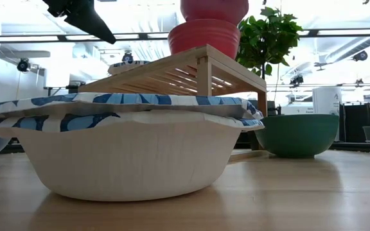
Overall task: Place and stack bowls onto a shelf
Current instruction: Stack the pink bowl on top of the red bowl on the shelf
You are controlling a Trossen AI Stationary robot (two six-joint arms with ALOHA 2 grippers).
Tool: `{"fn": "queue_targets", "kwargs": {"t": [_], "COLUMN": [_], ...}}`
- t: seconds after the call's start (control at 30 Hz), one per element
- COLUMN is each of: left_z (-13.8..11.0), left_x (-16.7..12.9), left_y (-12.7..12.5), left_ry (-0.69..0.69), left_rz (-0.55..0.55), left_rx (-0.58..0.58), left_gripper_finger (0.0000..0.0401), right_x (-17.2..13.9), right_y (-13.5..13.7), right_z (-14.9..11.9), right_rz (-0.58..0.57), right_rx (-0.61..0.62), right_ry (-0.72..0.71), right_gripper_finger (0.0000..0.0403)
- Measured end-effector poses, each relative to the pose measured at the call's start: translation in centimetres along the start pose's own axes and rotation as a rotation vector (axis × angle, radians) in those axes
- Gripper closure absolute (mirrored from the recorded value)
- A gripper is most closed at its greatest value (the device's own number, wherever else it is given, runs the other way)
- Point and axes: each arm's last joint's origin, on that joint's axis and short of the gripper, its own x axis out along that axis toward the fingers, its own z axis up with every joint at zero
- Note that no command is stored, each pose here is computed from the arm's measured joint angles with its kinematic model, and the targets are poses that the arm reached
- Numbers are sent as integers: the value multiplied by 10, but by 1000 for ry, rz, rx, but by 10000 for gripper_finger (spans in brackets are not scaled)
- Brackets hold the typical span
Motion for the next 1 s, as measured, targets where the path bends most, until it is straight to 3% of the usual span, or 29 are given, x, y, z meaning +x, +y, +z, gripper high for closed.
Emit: {"fn": "queue_targets", "kwargs": {"t": [0.47,0.8,1.0], "left_z": [0,0,0], "left_x": [0,0,0], "left_y": [0,0,0], "left_ry": [0,0,0], "left_rz": [0,0,0], "left_rx": [0,0,0], "left_gripper_finger": [232,232,232], "right_x": [20,20,19], "right_y": [-1,-2,-4], "right_z": [3,5,5], "right_rz": [-23,-42,-113], "right_rx": [5,16,37], "right_ry": [39,22,42], "right_gripper_finger": [311,302,302]}}
